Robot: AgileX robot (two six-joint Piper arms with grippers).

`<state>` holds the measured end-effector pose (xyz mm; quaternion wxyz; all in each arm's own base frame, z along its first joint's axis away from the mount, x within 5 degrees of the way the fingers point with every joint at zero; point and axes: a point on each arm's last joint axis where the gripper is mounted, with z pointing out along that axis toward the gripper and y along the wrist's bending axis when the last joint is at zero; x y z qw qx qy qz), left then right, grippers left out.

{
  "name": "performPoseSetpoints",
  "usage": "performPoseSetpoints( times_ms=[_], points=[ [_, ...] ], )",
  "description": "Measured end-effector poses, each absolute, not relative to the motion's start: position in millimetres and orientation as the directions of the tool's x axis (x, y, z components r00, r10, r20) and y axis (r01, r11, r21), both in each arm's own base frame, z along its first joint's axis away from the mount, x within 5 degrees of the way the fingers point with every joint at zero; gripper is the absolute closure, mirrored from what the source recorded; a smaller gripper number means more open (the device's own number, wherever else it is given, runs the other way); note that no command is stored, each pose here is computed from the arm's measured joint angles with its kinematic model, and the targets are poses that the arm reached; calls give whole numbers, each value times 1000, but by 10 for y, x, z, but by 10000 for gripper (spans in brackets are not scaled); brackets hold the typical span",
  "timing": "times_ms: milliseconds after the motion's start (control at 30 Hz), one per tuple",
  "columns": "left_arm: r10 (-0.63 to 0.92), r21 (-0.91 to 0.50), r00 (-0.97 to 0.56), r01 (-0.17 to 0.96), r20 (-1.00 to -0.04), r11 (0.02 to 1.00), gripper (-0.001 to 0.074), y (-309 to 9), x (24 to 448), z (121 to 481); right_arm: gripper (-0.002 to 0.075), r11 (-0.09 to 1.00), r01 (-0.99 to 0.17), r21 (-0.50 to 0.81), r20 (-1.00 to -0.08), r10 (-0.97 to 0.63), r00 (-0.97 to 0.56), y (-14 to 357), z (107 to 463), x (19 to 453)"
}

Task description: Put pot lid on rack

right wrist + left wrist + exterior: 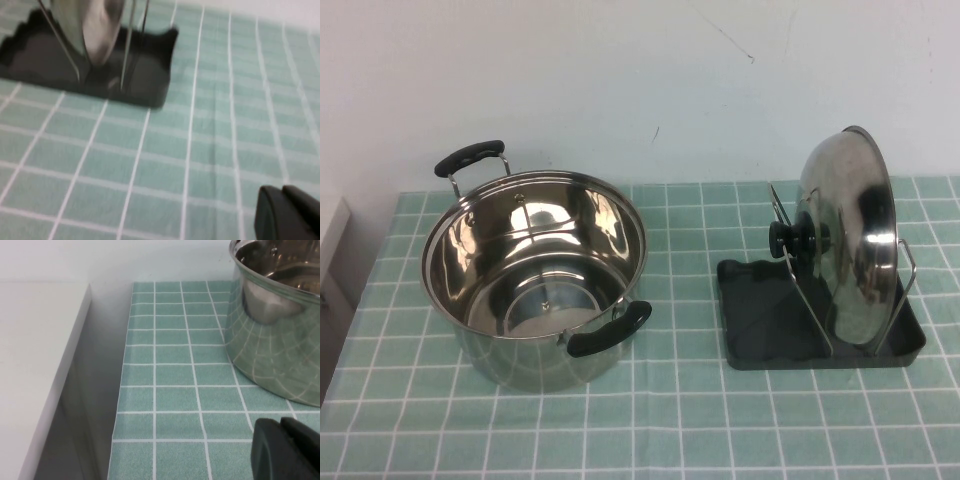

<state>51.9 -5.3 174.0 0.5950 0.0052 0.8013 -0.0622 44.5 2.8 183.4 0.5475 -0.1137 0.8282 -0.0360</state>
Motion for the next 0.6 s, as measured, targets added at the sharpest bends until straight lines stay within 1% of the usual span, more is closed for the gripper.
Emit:
performPoseSetpoints(
  times_ms=[67,133,333,600],
  points=[
    [-66,-93,-292,82,-954,992,737,-53,519,1740,728,984,-127,-123,-892,-166,-419,27,1666,461],
    [-66,-93,-292,82,-954,992,737,-53,519,1740,729,990,-104,-93,-916,-126,-382,25,1675,484],
    [-66,-93,-292,81,-954,992,737,-52,519,1740,729,997,-74,-34,-930,-58,-364,23,1677,497],
    [-66,-93,-292,81,-954,992,737,-52,519,1740,729,994,-60,-93,-926,-109,-361,-8,1679,499]
  ],
)
